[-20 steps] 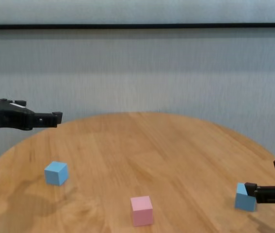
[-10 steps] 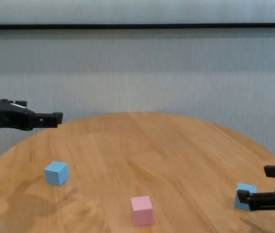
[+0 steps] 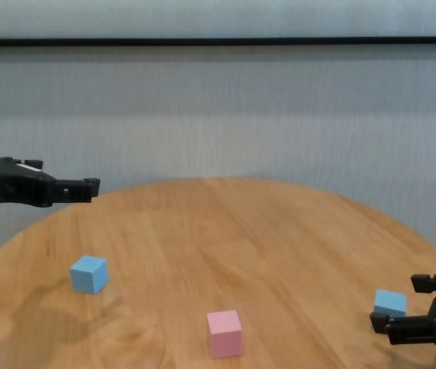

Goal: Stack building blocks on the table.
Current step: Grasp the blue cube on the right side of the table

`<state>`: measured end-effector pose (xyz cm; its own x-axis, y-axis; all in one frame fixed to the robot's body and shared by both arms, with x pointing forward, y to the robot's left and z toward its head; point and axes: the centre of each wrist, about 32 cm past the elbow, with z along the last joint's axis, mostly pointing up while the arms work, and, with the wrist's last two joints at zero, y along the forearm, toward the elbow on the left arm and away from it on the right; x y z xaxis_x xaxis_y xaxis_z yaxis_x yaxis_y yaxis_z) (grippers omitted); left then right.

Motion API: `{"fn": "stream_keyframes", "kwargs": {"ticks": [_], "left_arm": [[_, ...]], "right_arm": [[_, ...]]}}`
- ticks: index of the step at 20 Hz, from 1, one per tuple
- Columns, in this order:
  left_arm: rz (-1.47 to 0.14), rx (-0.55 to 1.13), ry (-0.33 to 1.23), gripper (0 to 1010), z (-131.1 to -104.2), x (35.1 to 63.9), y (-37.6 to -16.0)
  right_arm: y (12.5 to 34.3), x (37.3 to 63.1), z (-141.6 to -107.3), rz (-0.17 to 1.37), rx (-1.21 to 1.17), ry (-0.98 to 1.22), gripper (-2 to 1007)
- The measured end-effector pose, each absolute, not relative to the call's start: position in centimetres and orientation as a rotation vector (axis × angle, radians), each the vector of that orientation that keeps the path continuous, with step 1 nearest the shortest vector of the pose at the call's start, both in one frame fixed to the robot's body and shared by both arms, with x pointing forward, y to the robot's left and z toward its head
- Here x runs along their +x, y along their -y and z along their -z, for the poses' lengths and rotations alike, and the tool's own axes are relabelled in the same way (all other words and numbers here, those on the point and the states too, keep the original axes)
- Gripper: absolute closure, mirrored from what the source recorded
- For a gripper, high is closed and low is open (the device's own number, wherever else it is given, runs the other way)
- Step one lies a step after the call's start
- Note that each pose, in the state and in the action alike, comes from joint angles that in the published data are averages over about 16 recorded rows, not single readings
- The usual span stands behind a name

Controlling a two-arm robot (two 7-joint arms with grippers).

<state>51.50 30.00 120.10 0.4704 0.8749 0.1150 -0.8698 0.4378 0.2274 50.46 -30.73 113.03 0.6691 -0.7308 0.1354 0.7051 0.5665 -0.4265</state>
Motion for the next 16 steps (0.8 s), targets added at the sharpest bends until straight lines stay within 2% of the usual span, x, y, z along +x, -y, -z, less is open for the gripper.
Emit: {"fn": "stream_keyframes", "kwargs": {"ticks": [16], "left_arm": [[-1.084, 0.271, -0.021, 8, -120.11, 51.5, -30.0]], "right_arm": [[30.65, 51.17, -112.52, 0.849, -0.486, -0.085, 11]]}}
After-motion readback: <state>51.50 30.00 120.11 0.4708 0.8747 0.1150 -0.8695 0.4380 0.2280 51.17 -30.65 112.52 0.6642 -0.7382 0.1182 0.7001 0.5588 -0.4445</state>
